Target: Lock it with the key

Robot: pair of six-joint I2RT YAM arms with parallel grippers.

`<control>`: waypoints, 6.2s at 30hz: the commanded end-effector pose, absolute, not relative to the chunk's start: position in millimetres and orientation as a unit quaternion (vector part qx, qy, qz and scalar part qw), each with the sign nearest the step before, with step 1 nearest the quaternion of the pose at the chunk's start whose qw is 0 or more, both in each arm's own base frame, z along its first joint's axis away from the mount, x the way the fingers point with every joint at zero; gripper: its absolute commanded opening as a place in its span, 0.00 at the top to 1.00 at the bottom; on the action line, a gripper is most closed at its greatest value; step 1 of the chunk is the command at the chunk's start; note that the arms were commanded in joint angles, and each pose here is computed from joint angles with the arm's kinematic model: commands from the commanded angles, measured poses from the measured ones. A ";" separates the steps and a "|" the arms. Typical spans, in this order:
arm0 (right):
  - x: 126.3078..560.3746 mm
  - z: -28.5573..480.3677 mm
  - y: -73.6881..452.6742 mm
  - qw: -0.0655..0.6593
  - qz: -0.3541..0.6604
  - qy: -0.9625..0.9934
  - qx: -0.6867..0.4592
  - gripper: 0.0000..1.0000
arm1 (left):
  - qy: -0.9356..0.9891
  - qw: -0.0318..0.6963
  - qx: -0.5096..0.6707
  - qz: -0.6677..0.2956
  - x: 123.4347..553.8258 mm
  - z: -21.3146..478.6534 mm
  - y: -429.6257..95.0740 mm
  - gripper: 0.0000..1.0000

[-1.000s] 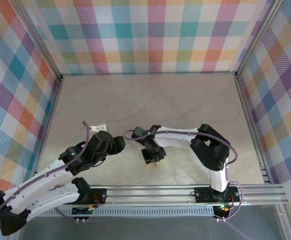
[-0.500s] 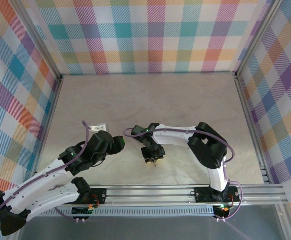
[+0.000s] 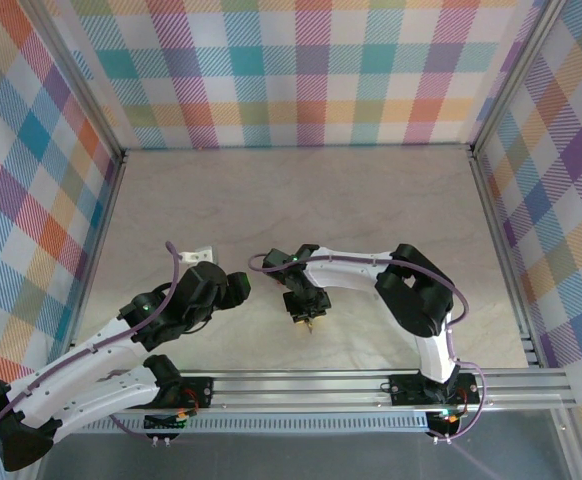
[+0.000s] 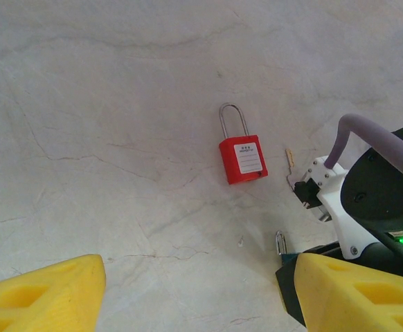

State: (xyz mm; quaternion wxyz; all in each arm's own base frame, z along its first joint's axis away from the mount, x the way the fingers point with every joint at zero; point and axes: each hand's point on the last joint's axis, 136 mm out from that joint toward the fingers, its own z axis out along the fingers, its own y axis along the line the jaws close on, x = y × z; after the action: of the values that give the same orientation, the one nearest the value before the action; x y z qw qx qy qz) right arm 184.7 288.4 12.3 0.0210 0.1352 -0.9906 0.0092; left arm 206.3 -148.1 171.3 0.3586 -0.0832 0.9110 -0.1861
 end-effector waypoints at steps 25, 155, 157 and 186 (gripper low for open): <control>214.6 42.6 270.9 -0.184 -0.080 -0.955 0.220 0.69 | 0.904 0.342 -0.099 -0.237 216.4 161.6 -176.1 0.27; 145.4 32.0 267.2 -0.163 0.095 -0.973 0.135 0.81 | 0.895 0.370 -0.134 -0.212 208.0 168.4 -146.5 0.34; 144.6 33.1 266.5 -0.164 0.089 -0.973 0.135 0.81 | 0.895 0.369 -0.133 -0.211 208.0 167.9 -146.7 0.34; 140.2 13.6 222.3 -0.101 0.097 -0.988 0.058 0.84 | 0.897 0.371 -0.127 -0.203 209.6 172.9 -146.7 0.33</control>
State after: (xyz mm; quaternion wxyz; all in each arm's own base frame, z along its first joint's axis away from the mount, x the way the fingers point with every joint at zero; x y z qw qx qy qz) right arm 155.1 247.2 29.8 -0.1412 0.0681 -0.9859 0.0586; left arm 208.8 -145.7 162.5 0.3617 -0.1345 0.8999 -0.2031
